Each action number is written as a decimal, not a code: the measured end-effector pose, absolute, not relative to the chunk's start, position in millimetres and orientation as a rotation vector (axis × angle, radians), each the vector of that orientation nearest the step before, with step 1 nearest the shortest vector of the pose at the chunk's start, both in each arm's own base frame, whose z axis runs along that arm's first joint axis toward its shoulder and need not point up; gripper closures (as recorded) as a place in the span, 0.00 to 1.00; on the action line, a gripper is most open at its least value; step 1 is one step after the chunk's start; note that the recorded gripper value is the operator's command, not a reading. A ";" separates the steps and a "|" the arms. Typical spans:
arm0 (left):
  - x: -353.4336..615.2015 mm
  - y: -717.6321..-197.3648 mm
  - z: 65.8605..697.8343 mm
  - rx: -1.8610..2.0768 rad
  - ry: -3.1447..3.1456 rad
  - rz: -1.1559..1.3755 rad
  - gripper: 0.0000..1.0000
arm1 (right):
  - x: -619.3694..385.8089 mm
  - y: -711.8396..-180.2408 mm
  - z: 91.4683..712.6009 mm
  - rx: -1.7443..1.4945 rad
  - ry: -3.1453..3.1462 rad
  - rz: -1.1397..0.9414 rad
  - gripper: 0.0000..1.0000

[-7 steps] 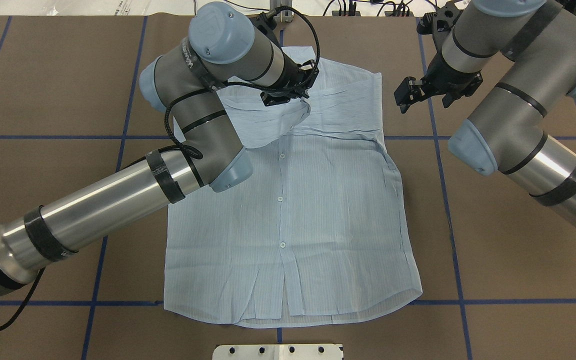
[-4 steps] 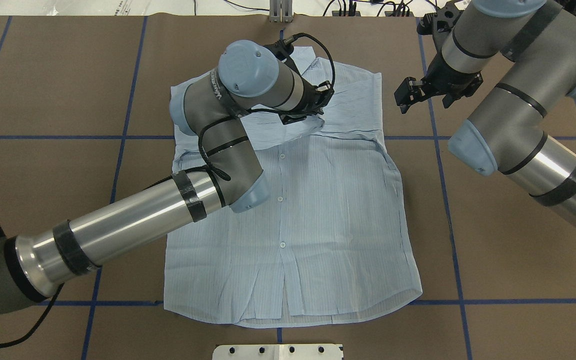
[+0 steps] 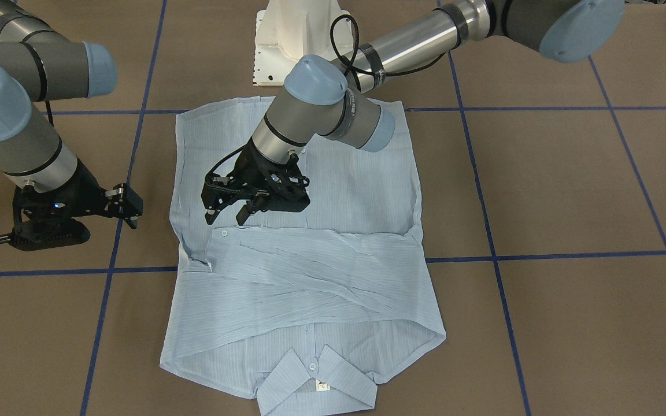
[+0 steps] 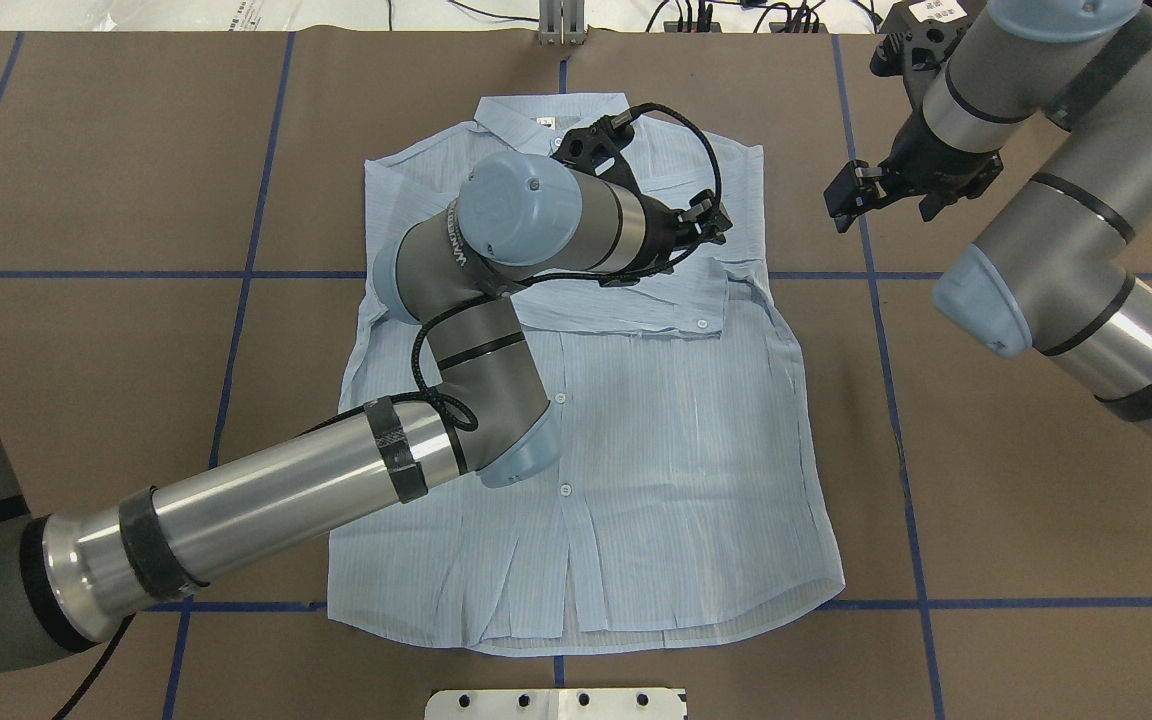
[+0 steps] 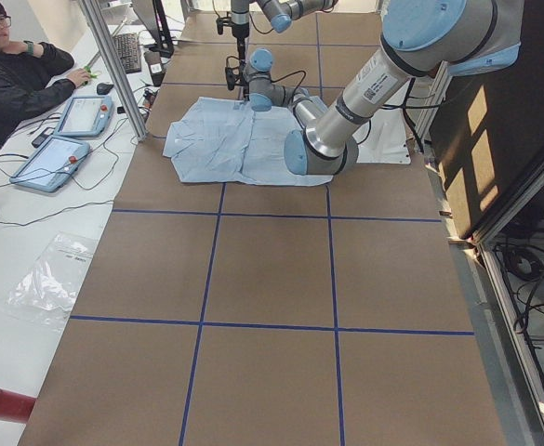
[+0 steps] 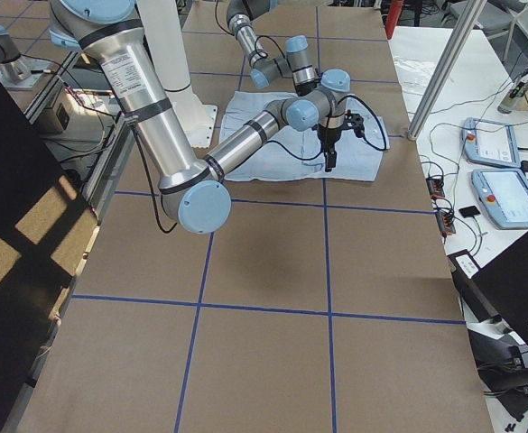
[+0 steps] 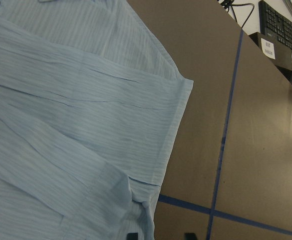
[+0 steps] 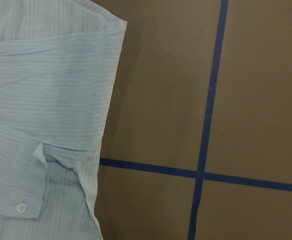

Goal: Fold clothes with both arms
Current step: 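Open the left gripper and withdraw while the right gripper moves toward the hem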

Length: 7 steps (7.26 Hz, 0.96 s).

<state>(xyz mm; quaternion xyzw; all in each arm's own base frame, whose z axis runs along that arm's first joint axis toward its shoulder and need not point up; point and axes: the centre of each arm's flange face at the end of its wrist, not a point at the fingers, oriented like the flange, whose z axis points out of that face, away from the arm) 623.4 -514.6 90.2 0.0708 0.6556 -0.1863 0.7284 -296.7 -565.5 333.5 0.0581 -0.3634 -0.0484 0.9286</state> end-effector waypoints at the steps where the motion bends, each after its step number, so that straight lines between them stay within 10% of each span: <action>1: 619.3 -515.4 100.6 0.168 1.436 -0.402 0.00 | -288.1 -556.3 340.6 0.121 -0.743 -0.104 0.00; 7: 471.9 -473.2 198.4 0.221 1.245 -0.258 0.00 | -334.5 -482.7 327.4 0.079 -0.795 -0.060 0.00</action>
